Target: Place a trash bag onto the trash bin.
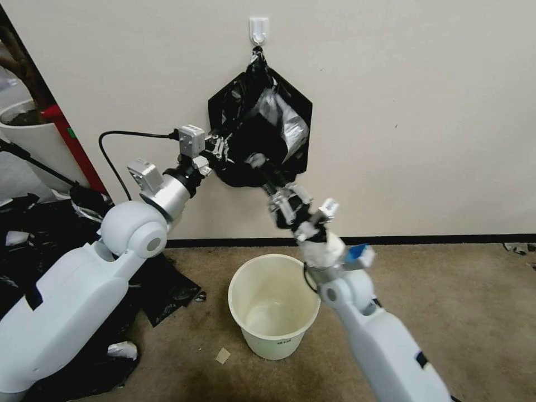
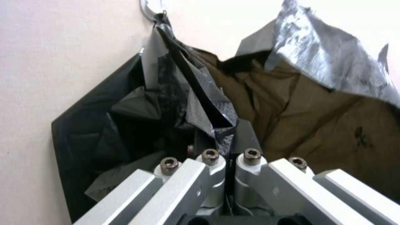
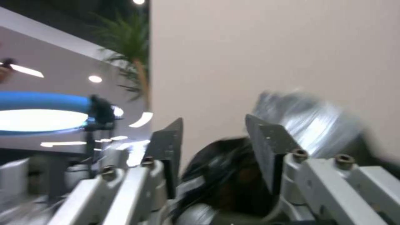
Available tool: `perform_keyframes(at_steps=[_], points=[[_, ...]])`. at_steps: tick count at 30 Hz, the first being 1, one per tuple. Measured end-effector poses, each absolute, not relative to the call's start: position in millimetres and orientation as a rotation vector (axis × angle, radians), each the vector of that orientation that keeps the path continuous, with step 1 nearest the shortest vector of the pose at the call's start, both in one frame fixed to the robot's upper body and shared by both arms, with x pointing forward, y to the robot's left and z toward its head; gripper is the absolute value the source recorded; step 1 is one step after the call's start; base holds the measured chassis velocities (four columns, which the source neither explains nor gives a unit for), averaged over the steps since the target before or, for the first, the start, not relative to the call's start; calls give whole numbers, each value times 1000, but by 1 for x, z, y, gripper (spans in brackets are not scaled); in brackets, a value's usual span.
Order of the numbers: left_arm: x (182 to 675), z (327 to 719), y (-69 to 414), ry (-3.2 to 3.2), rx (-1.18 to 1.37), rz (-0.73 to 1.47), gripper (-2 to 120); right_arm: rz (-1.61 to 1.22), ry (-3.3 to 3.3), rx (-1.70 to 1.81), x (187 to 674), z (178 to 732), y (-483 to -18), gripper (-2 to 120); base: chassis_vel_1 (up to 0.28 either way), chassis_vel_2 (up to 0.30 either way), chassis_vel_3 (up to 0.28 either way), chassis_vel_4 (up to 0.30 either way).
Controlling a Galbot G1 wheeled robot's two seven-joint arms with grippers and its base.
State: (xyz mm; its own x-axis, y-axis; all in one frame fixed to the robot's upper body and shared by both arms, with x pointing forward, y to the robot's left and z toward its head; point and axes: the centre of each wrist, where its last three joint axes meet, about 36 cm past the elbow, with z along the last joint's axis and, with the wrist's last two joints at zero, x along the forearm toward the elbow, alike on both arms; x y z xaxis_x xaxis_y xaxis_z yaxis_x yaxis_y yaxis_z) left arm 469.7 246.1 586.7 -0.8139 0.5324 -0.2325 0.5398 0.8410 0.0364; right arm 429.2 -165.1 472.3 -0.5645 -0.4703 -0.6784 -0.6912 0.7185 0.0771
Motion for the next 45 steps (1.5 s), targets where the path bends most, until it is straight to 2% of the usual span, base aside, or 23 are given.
perform_keyframes(at_steps=[2, 4, 5, 6, 10, 11, 15, 17, 25, 28, 30, 31, 33, 35, 39, 40, 44, 45], points=[[471, 586, 245, 2789, 824, -44, 0, 380, 2339, -784, 427, 489, -178, 53, 0, 0, 0, 0], [471, 586, 245, 2790, 825, -44, 0, 373, 2345, -777, 427, 490, -179, 55, 0, 0, 0, 0], [472, 585, 244, 2791, 828, -44, 0, 304, 2398, -740, 429, 497, -185, 65, 0, 0, 0, 0], [472, 585, 244, 2791, 828, -44, 0, 304, 2398, -740, 429, 497, -185, 65, 0, 0, 0, 0], [476, 584, 239, 2787, 839, -54, 0, 24, 2527, -749, 449, 511, -188, 84, 0, 0, 0, 0], [476, 584, 239, 2787, 839, -54, 0, 24, 2527, -749, 449, 511, -188, 84, 0, 0, 0, 0], [477, 584, 236, 2786, 845, -62, 0, -174, 2596, -709, 462, 520, -190, 97, 0, 0, 0, 0], [477, 584, 235, 2785, 847, -69, 0, -331, 2633, -633, 470, 527, -195, 100, 0, 0, 0, 0], [476, 583, 233, 2782, 852, -85, 0, -438, 2676, -555, 477, 536, -196, 100, 0, 0, 0, 0], [475, 585, 233, 2778, 855, -89, 0, -493, 2684, -575, 480, 541, -196, 98, 0, 0, 0, 0], [474, 586, 233, 2774, 856, -92, 0, -534, 2684, -603, 483, 545, -194, 89, 0, 0, 0, 0], [474, 586, 233, 2774, 856, -92, 0, -534, 2684, -603, 483, 545, -194, 89, 0, 0, 0, 0], [472, 585, 233, 2776, 856, -95, 0, -536, 2677, -611, 489, 546, -191, 80, 0, 0, 0, 0], [472, 585, 233, 2777, 855, -97, 0, -530, 2670, -616, 490, 545, -189, 76, 0, 0, 0, 0], [469, 583, 236, 2782, 844, -106, 0, -495, 2643, -643, 495, 542, -187, 56, 0, 0, 0, 0], [469, 583, 236, 2782, 844, -106, 0, -495, 2643, -643, 495, 542, -187, 56, 0, 0, 0, 0], [466, 581, 237, 2786, 835, -117, 0, -416, 2640, -660, 494, 538, -187, 39, 0, 0, 0, 0], [466, 581, 237, 2786, 835, -117, 0, -416, 2640, -660, 494, 538, -187, 39, 0, 0, 0, 0]])
